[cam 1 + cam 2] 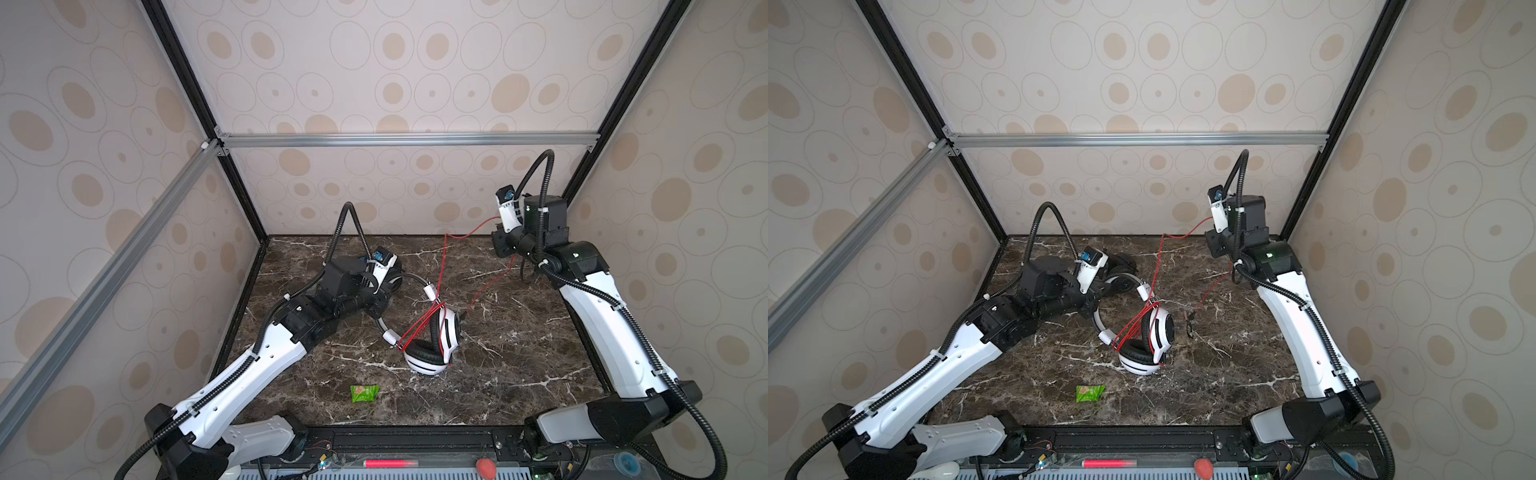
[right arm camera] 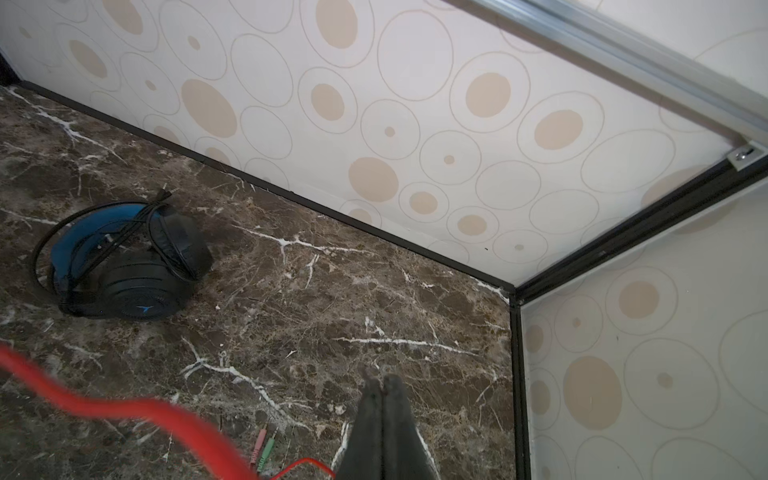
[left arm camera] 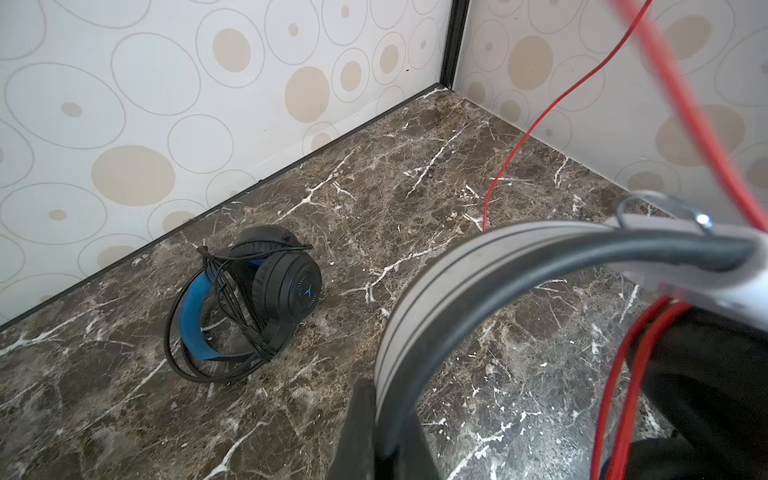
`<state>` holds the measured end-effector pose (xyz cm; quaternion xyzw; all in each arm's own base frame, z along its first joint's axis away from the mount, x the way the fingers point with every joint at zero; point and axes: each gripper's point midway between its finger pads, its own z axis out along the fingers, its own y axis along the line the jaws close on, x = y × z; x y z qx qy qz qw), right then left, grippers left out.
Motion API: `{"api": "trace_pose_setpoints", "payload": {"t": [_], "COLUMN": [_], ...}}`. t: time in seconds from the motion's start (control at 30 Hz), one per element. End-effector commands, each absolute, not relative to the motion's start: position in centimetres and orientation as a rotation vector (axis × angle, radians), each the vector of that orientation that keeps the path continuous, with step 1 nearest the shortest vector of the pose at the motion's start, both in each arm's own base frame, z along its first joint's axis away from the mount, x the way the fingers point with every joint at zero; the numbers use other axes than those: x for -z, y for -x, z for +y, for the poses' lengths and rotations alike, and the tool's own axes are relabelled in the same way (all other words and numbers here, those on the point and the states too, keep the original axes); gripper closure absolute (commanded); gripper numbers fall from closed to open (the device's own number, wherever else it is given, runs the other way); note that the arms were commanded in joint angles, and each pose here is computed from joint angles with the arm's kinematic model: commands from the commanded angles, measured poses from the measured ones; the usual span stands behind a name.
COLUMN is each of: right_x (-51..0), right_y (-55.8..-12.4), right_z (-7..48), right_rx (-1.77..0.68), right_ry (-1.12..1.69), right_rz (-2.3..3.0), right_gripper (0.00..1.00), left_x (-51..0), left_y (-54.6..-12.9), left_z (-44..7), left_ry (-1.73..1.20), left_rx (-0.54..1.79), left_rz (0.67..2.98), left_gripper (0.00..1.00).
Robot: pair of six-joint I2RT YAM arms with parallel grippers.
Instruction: Wrap the headphones
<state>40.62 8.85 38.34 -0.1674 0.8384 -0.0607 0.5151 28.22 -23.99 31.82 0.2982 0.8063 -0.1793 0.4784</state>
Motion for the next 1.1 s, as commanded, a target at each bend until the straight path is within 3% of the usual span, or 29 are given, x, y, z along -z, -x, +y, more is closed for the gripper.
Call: {"api": "trace_pose_setpoints", "payload": {"t": [0.0,0.4,0.77,1.07], "right_x": [-36.8,-28.2,-21.4,-22.1], "right_y": [-41.3,-43.8,-44.9,-44.1], "right_z": [8.1,5.4,6.8,10.3], "right_rx": [0.131,0.121,0.010,-0.122], "right_ry": [0.372,0.313,0.320,0.397], "right_rz": [2.050,2.213,2.351,2.282], "right_gripper": [1.00,1.00,1.00,1.00], "left_x": [-37.7,-44.2,-53.8,-58.7], "left_y": [-27.0,-25.5,-24.7,-24.4], "left_z": [-24.0,-23.5,-23.3,-25.0], "left_ry": [-0.668,-0.635,-0.559,-0.519], "left_rx": [0.542,0.619,0.709,0.884], "left_rz": [1.855,1.755,1.574,1.416], "left_gripper": [1.00,1.00,1.00,1.00]}}
